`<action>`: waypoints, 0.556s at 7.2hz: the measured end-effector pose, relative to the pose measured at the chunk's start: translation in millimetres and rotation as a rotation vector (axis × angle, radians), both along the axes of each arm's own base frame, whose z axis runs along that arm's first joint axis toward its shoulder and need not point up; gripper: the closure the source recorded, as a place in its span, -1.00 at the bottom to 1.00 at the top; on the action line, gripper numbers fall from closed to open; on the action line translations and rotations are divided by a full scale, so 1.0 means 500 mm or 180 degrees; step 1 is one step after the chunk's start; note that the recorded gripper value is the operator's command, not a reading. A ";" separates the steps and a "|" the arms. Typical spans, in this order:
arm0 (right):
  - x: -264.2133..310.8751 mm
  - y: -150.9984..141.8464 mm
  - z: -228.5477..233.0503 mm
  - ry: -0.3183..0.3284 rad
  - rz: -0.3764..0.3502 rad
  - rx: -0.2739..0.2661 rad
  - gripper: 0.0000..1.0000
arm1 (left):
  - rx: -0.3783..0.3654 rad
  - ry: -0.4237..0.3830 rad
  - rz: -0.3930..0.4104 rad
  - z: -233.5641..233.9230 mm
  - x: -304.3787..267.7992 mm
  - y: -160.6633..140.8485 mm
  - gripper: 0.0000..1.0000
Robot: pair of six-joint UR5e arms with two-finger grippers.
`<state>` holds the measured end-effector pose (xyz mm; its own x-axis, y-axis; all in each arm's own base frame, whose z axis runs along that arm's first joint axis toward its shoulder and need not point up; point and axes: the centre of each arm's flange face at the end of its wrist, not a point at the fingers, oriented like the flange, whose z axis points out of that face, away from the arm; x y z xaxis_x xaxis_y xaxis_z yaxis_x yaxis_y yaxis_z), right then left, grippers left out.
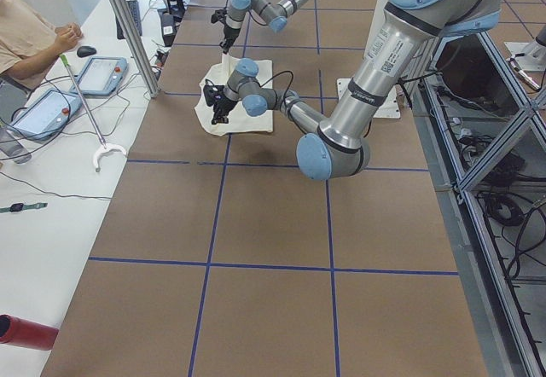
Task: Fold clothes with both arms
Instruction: 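Release the hem and raise both grippers away from the folded shirt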
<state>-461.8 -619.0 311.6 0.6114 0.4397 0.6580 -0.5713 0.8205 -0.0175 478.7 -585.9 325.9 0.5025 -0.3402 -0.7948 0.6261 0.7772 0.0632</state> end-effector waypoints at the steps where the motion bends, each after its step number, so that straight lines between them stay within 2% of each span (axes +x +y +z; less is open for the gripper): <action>1: 0.004 0.001 -0.010 -0.0084 0.0003 0.0074 -1.00 | 0.0021 0.0032 0.0000 -0.010 -0.006 0.002 0.06; 3: 0.063 0.034 -0.042 -0.0393 -0.0037 0.0225 -1.00 | 0.0198 0.0316 0.0019 -0.100 -0.061 0.035 0.03; 4: 0.117 0.081 -0.046 -0.0568 -0.0094 0.0238 -1.00 | 0.0238 0.0475 0.0091 -0.137 -0.093 0.058 -0.03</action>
